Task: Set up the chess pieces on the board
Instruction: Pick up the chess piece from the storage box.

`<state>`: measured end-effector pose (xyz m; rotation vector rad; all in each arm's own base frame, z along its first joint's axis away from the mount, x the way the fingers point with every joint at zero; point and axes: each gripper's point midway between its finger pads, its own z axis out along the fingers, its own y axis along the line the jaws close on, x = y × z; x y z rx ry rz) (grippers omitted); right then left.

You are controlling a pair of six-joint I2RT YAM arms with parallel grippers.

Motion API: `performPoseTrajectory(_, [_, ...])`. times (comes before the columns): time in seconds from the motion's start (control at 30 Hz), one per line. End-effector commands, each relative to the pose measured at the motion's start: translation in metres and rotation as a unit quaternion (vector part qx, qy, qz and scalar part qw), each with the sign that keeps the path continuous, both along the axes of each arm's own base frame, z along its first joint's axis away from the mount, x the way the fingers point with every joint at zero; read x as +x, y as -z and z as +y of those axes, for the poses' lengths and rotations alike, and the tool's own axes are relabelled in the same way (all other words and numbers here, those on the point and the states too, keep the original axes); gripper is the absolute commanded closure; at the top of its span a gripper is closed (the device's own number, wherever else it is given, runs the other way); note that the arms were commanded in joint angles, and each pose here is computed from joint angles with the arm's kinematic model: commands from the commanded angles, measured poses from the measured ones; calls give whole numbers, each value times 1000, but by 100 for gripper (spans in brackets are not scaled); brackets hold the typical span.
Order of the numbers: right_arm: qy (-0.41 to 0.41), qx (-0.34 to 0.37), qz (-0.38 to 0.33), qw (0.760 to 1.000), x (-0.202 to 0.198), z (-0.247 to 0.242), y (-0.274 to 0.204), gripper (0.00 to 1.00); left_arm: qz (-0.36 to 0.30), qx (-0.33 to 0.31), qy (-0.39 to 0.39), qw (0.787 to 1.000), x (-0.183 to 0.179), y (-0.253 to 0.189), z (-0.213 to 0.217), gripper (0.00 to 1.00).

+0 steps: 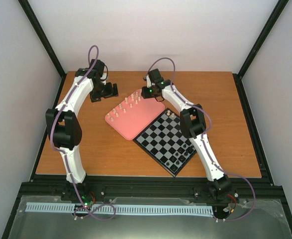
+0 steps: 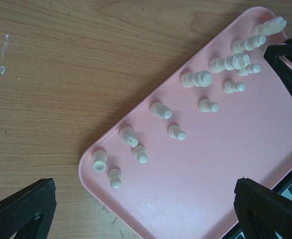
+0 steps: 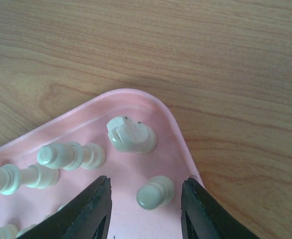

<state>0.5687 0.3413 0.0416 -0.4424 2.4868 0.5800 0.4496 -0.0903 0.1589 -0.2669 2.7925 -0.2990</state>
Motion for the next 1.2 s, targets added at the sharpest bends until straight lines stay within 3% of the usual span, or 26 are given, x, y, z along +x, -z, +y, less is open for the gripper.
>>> performPoseTrajectory(0.0, [8, 7, -23, 1000, 12, 3, -8, 60, -19, -7, -9, 1000, 4, -12, 2, 0])
performPoseTrajectory(0.83, [11, -2, -19, 1000, 11, 1, -2, 81, -14, -11, -11, 1000, 4, -8, 3, 0])
performPoseTrajectory(1.17, [5, 0, -33, 999, 7, -1, -36, 88, -16, -10, -12, 1000, 3, -10, 5, 0])
